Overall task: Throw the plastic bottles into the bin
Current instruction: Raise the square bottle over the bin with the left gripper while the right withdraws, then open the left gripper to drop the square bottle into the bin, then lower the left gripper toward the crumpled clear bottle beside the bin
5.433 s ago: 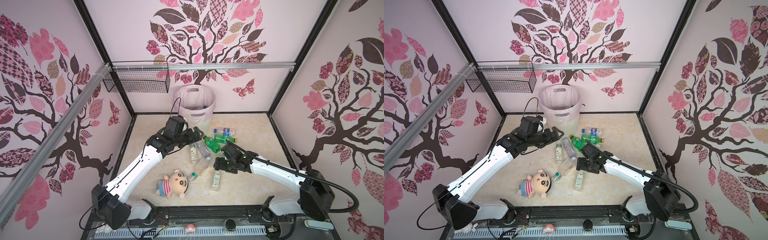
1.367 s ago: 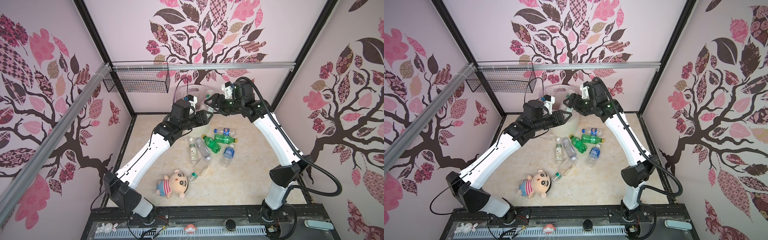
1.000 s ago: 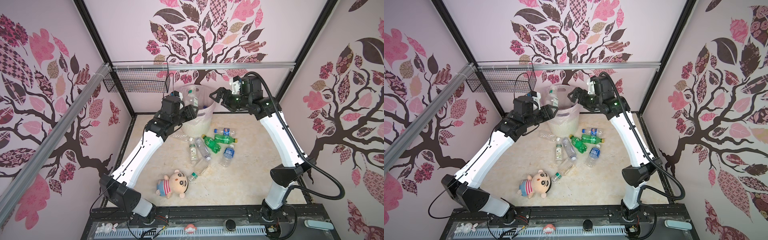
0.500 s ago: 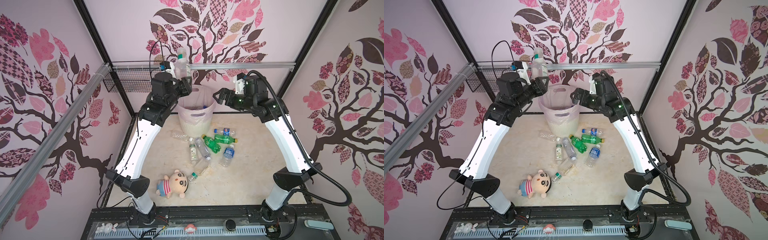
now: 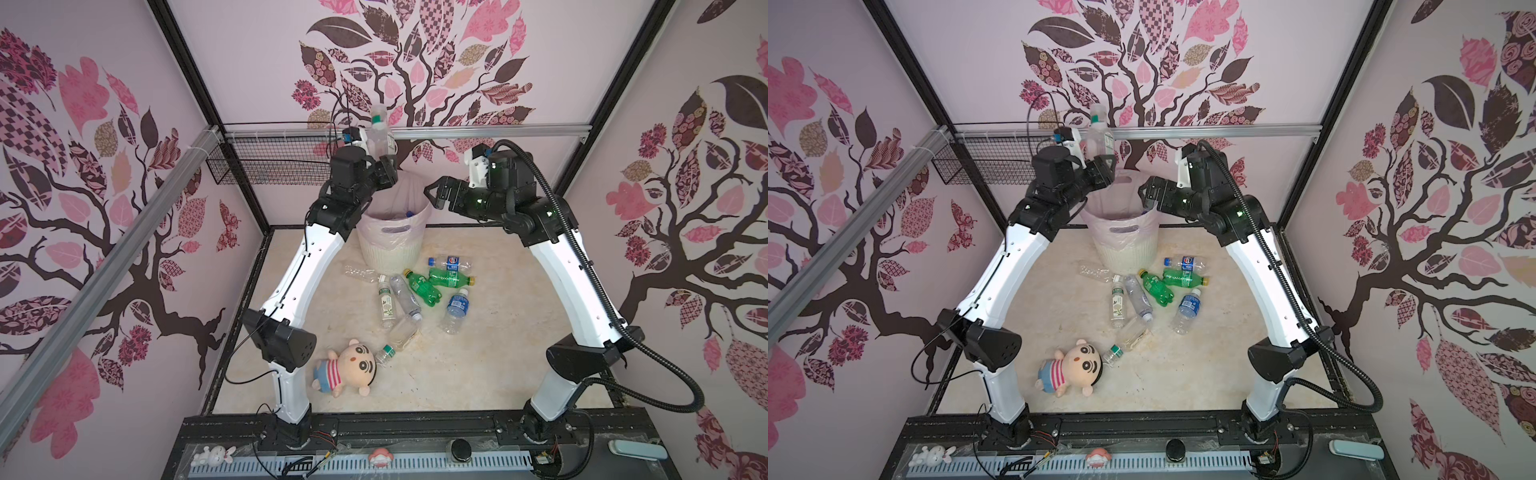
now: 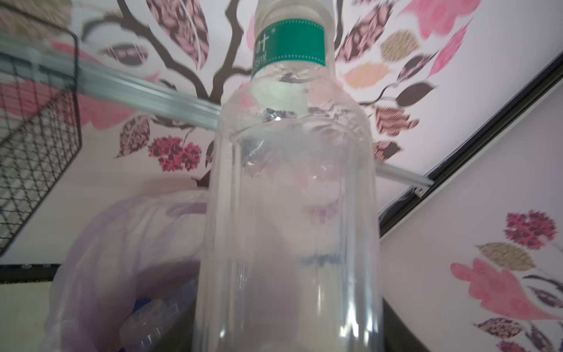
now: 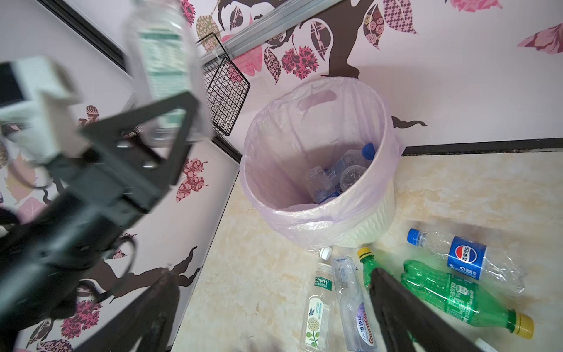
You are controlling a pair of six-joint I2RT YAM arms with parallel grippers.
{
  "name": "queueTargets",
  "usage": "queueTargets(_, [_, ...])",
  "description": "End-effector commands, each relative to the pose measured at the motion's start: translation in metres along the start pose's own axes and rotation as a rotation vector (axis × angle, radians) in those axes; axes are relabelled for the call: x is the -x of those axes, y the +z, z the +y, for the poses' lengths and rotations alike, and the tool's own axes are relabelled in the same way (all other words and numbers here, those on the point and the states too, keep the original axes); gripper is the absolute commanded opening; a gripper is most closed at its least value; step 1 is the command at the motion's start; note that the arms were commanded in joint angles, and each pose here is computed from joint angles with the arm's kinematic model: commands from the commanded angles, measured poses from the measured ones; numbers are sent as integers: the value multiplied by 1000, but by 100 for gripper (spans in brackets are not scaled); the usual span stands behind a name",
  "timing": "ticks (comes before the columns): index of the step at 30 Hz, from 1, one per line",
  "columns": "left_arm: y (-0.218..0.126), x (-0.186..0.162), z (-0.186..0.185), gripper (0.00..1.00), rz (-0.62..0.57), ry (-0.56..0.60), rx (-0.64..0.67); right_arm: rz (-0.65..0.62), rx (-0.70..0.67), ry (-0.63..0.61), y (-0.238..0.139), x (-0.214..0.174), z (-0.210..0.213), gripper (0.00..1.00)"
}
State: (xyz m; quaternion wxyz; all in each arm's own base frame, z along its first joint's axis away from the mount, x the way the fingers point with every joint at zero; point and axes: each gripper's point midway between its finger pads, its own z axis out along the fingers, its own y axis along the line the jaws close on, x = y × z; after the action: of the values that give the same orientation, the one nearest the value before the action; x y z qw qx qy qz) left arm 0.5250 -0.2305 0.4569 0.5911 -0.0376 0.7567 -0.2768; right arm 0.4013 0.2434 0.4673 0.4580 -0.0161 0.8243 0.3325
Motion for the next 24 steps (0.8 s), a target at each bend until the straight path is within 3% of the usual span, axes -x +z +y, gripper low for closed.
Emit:
queueTargets(1, [6, -23, -4, 77, 86, -24, -40, -25, 22, -8, -18, 8, 9, 100])
queueTargets(5, [-2, -18, -6, 97, 75, 1, -24, -7, 15, -4, -17, 1, 6, 100])
queueTargets(24, [-34, -14, 3, 97, 70, 35, 21, 22, 29, 12, -9, -8, 10, 100])
